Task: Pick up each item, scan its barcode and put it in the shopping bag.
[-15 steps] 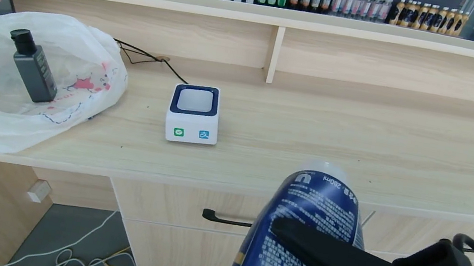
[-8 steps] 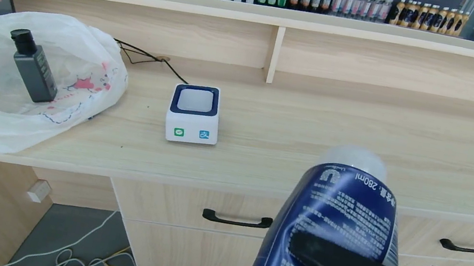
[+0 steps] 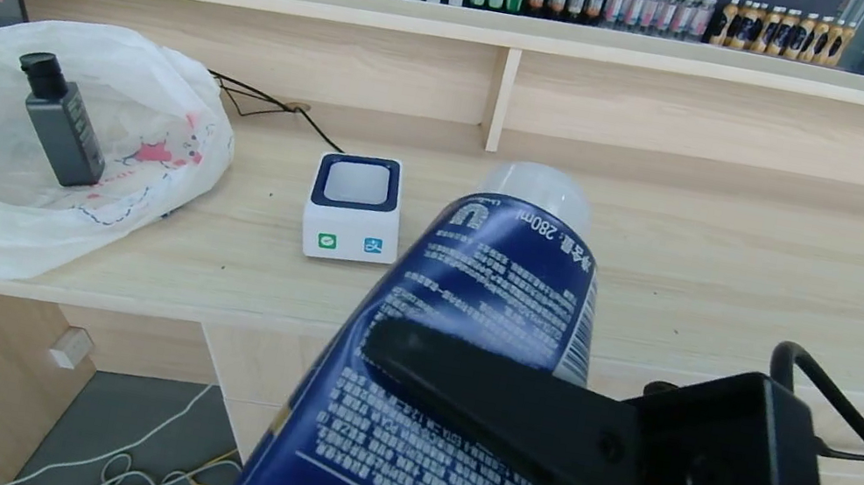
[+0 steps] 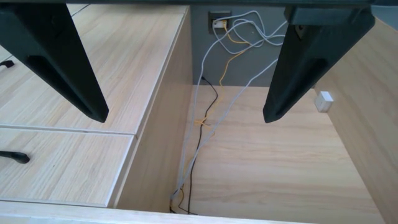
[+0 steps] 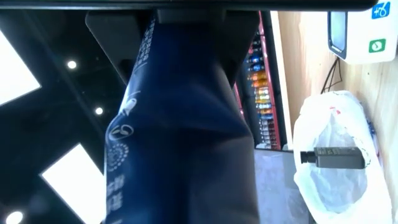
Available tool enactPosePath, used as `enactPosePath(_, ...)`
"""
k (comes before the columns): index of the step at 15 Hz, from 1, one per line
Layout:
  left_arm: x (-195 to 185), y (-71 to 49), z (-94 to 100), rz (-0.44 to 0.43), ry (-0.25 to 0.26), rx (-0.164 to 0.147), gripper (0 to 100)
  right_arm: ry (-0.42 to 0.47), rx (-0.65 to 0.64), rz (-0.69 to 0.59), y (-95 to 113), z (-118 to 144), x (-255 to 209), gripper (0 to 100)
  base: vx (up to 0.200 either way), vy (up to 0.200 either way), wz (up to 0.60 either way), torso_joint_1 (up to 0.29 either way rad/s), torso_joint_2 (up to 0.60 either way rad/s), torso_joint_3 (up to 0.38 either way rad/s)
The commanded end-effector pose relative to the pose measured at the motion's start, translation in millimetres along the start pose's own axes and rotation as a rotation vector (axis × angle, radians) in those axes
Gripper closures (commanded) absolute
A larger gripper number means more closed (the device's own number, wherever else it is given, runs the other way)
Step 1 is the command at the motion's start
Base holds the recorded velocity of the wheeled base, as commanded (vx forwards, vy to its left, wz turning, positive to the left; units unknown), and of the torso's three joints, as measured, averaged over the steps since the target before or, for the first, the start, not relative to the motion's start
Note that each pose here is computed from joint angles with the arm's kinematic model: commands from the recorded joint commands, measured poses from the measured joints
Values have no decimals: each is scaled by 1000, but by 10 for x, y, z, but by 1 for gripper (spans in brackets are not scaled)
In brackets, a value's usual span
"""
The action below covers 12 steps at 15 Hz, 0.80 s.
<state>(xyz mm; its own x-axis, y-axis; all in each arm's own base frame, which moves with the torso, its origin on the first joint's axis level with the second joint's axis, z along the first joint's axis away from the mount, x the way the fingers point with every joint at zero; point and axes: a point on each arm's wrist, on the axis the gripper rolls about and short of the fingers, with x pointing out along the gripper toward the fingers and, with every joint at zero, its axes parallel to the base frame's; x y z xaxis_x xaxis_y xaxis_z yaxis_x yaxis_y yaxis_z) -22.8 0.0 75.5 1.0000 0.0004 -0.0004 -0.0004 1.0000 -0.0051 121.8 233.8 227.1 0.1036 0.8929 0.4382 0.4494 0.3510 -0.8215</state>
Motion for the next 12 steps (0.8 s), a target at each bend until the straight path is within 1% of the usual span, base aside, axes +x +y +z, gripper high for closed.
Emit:
enactPosePath(1,0,0,0,1,0,-1,0,-6,3,5,115,-3,123,100,0,0,0,0,0,0)
enactPosePath(12,0,0,0,1,0,-1,0,-15,-9,-4,124,16,168,100,0,0,0,0,0,0)
